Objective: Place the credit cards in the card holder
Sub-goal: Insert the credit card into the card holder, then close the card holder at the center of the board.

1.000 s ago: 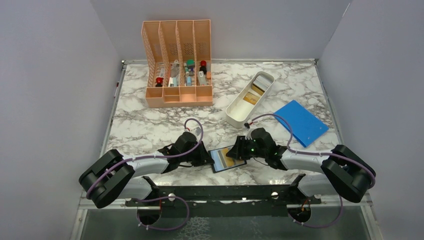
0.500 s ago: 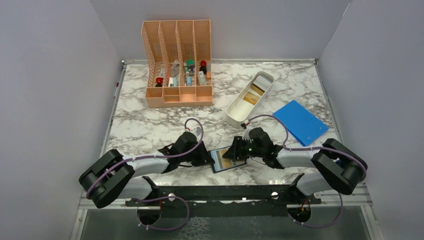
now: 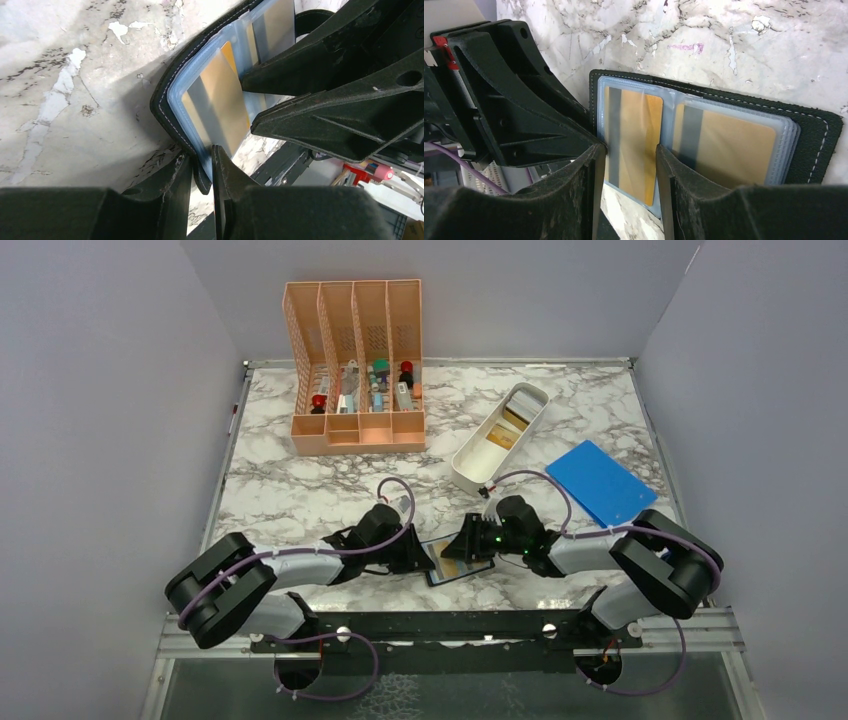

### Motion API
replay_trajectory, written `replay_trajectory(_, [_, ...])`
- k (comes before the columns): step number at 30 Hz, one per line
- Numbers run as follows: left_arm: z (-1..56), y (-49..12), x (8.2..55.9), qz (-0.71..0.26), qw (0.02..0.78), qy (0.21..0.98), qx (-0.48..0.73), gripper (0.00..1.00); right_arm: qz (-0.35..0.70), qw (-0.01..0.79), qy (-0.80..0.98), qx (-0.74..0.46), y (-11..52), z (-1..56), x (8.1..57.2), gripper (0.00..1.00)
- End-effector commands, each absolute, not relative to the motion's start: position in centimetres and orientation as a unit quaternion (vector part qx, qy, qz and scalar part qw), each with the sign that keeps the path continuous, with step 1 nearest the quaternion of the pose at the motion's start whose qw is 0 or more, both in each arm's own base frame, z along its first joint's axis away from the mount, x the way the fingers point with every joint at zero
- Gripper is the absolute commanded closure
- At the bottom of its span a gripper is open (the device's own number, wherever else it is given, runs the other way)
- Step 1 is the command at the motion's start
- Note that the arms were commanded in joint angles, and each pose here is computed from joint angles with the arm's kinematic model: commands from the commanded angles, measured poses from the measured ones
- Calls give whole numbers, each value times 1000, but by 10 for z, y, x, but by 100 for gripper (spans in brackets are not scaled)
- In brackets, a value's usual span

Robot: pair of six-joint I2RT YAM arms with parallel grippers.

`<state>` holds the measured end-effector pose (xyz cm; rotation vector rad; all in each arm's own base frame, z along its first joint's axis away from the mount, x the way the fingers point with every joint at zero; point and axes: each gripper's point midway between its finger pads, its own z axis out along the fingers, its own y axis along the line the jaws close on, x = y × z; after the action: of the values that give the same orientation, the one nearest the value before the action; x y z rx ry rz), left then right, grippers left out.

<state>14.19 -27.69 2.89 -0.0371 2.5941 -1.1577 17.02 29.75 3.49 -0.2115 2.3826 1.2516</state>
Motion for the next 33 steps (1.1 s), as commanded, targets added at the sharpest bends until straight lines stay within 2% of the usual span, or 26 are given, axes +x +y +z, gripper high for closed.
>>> replay_trajectory(1, [44, -294, 144, -431, 157, 889, 7, 76, 470, 211, 850, -105, 304, 38, 162, 54])
replay_trajectory(8, [46, -295, 144, -433, 160, 887, 7, 77, 465, 207, 853, -118, 301, 39, 158, 60])
replay_trajectory(10, [48, -294, 144, -434, 162, 886, 5, 81, 449, 216, 859, -119, 297, 40, 161, 59])
replay_trajectory(13, [46, -288, 145, -417, 165, 894, -1, 93, 415, 243, 869, -119, 287, 52, 170, 57])
replay_trajectory(17, [46, -284, 142, -408, 161, 899, 0, 100, 351, 285, 885, -112, 266, 67, 185, 56])
replay_trajectory(26, [58, -274, 136, -394, 154, 906, -7, 100, 231, 325, 913, -88, 218, 70, 197, 57])
replay_trajectory(33, [64, -269, 137, -386, 160, 908, -12, 100, 242, 316, 912, -98, 228, 69, 199, 58])
